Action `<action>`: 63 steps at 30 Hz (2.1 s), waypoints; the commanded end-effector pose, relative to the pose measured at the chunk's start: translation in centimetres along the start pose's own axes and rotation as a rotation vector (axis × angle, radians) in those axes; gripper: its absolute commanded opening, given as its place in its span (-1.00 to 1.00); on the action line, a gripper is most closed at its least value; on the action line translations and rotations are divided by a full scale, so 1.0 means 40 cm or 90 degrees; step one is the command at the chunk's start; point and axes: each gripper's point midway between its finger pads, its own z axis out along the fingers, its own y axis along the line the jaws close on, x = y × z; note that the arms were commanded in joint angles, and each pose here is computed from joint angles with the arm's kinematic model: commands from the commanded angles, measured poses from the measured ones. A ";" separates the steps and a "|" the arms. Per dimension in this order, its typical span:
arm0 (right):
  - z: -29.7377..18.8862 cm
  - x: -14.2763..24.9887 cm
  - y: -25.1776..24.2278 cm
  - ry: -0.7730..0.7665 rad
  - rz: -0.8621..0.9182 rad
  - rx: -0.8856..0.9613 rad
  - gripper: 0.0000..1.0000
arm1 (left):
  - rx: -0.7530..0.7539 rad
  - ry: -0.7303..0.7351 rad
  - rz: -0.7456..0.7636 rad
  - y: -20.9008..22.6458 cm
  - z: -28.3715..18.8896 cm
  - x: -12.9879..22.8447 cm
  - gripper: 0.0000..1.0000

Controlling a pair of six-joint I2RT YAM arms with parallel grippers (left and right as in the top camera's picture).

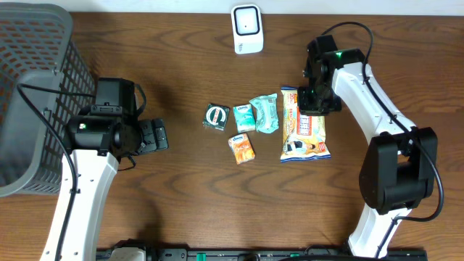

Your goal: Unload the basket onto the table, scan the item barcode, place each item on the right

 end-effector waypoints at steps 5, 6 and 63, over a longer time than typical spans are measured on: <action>0.013 -0.018 -0.016 -0.019 0.007 0.018 -0.97 | -0.005 0.007 -0.008 0.001 0.006 0.005 0.95; 0.023 -0.016 -0.017 -0.020 0.007 0.018 -0.98 | -0.005 0.007 -0.008 0.001 0.006 0.005 0.96; 0.019 0.065 -0.020 0.113 0.020 0.039 -0.50 | -0.005 0.007 -0.008 0.001 0.006 0.005 0.95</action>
